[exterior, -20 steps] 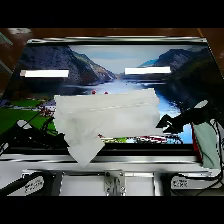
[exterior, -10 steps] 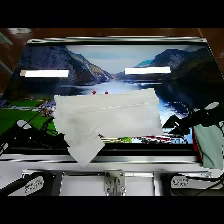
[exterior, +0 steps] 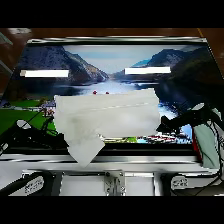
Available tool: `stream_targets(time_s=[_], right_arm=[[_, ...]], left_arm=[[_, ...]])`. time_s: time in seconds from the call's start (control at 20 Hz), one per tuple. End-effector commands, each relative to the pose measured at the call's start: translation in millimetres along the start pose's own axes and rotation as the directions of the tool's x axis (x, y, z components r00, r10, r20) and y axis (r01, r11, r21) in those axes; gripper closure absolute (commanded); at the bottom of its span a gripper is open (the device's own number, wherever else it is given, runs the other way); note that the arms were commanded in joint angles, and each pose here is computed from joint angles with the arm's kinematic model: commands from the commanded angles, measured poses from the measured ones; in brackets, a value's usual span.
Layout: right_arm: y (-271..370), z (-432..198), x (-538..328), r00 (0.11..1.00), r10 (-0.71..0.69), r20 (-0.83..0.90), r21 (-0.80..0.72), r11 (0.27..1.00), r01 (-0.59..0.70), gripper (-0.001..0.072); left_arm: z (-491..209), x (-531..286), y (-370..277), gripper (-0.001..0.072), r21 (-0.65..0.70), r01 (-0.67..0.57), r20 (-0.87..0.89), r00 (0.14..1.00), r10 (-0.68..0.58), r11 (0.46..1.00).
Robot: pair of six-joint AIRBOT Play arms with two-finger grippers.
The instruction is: Fold the shirts.
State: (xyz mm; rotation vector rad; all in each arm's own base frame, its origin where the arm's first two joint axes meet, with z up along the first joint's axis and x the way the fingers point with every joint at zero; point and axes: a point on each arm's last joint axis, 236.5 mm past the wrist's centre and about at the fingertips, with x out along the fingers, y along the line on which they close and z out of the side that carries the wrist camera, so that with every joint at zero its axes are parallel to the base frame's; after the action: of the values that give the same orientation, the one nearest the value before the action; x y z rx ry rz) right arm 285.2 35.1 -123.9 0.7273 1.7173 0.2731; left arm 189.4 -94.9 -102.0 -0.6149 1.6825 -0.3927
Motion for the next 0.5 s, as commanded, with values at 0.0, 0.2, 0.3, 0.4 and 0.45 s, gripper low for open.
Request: stream_targets(time_s=[0.0, 0.2, 0.3, 0.4, 0.45], right_arm=[[14.5, 3.4, 0.0, 1.0, 0.026, -0.002, -0.059, 0.998, -0.026, 0.0649], [40.5, 26.0, -21.5, 0.999, 0.0, 0.038, -0.228, 0.974, 0.009, 0.065], [54.4, 58.3, -31.2, 0.985, -0.08, 0.151, -0.296, 0.948, 0.122, 0.0651], [74.9, 102.6, -46.2, 0.94, -0.107, 0.325, -0.291, 0.934, 0.207, 0.0651], [85.2, 121.2, -55.0, 0.914, -0.106, 0.391, -0.282, 0.932, 0.228, 0.0651]], left_arm=[[16.1, -13.9, -6.5, 0.067, 0.038, -0.012, 0.059, 0.998, 0.01, 0.999], [71.3, -71.9, -38.2, 0.0671, 0.161, -0.053, 0.228, 0.974, 0.015, 0.985], [100.6, -105.3, -56.4, 0.0671, 0.211, -0.082, 0.315, 0.949, 0.012, 0.974], [123.1, -124.9, -66.2, 0.0671, 0.237, -0.099, 0.358, 0.934, 0.008, 0.967], [133.1, -129.1, -67.5, 0.0671, 0.24, -0.101, 0.363, 0.932, 0.008, 0.965]])
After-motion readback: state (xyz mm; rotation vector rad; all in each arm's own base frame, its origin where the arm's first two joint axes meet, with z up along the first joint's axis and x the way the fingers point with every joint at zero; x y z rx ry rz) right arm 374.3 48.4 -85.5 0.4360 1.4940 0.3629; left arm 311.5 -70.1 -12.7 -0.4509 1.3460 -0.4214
